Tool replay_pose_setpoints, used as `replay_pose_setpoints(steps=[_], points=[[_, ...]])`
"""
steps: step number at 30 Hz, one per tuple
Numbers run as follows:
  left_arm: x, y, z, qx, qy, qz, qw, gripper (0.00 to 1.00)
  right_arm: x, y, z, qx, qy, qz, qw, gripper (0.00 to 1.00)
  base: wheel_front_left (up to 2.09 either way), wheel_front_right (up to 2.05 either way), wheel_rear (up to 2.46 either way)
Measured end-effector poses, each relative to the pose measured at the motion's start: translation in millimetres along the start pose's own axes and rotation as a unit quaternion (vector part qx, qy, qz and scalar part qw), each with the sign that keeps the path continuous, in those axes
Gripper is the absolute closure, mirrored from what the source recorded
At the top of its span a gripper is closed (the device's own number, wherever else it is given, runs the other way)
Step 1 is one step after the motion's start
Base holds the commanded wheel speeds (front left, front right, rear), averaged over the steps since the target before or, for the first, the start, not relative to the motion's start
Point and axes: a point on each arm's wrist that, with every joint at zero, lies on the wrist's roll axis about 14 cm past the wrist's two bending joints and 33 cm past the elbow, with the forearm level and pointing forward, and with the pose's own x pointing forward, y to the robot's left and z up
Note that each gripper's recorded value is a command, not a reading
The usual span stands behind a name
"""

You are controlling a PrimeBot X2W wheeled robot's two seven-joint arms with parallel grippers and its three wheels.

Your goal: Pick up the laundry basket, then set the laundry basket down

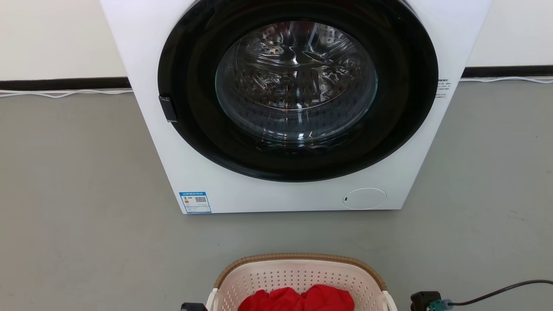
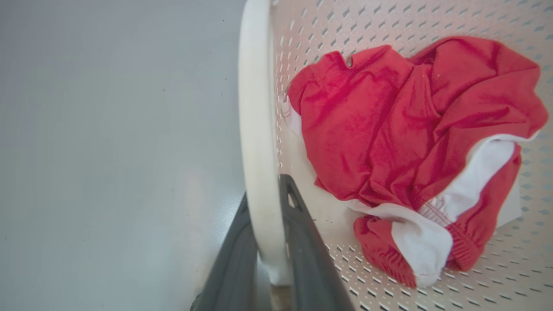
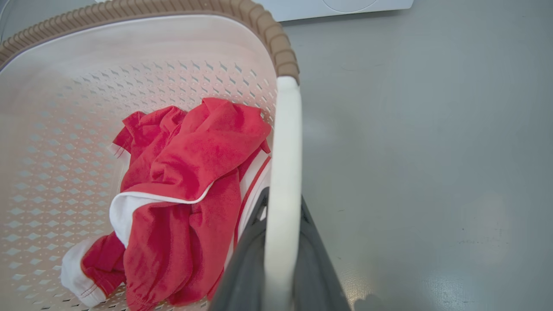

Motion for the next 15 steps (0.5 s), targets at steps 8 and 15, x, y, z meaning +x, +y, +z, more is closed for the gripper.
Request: replay_pose_setpoints(steps=[8,15], points=[[1.0,-0.3,-1.6,0.002,0.004,0.000,1.000,1.00,0.6,-0.3,-2.2,0.003,0.003,0.000,1.000,1.00,0.00,0.00,0.00],[2.1,0.0,-2.4,0.000,0.007,0.000,1.000,1.00,1.6,-0.7,-4.6,0.007,0.007,-0.001,1.000,1.00,0.00,0.00,0.00]])
